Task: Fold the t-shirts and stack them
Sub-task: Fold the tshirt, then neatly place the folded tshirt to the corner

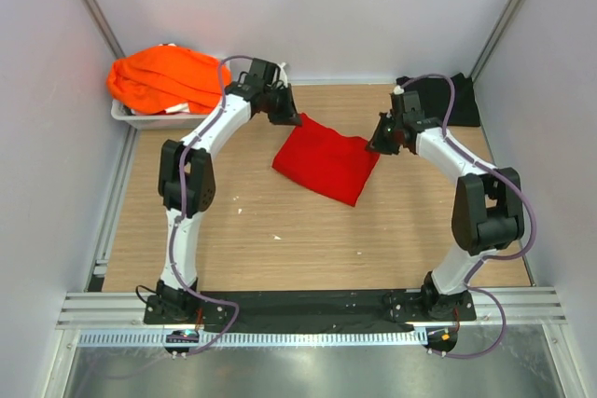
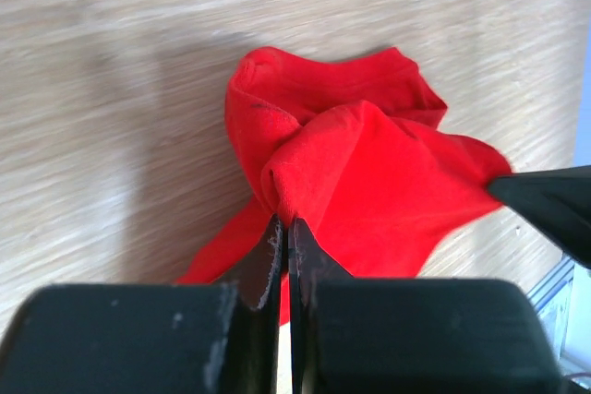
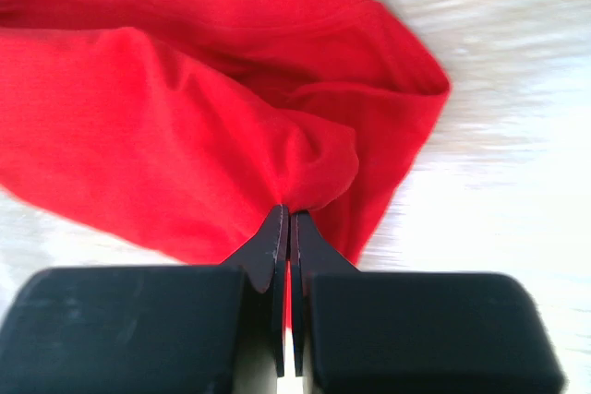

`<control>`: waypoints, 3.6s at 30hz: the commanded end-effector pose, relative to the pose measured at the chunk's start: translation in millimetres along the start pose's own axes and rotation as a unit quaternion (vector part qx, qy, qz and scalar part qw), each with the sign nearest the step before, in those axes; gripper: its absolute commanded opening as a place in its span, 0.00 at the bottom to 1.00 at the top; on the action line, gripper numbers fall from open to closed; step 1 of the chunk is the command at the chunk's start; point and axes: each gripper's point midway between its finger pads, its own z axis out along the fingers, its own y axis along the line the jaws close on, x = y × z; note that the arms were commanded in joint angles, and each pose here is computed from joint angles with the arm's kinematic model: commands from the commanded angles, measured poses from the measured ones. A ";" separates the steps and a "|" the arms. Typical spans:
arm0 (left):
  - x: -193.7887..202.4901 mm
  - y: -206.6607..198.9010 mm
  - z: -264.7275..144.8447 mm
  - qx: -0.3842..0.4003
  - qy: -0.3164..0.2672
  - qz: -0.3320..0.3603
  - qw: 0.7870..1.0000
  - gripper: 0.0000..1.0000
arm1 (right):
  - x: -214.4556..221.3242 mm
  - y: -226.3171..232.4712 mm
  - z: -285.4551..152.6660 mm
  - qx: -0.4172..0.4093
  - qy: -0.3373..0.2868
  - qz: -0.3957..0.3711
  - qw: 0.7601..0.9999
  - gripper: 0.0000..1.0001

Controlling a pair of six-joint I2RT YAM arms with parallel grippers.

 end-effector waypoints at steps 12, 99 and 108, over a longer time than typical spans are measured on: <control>-18.7 -17.1 62.3 0.072 0.009 0.035 0.997 0.20 | -11.6 -74.4 2.4 0.152 -0.070 0.057 0.984 0.01; 178.2 80.4 -269.2 -0.241 -0.118 0.019 0.963 0.67 | -239.5 -91.8 20.1 0.217 -0.171 -0.130 0.952 0.01; 179.4 83.2 -264.3 -0.245 -0.108 0.017 0.963 0.66 | -294.4 -101.1 -16.3 0.237 -0.244 -0.135 0.931 0.01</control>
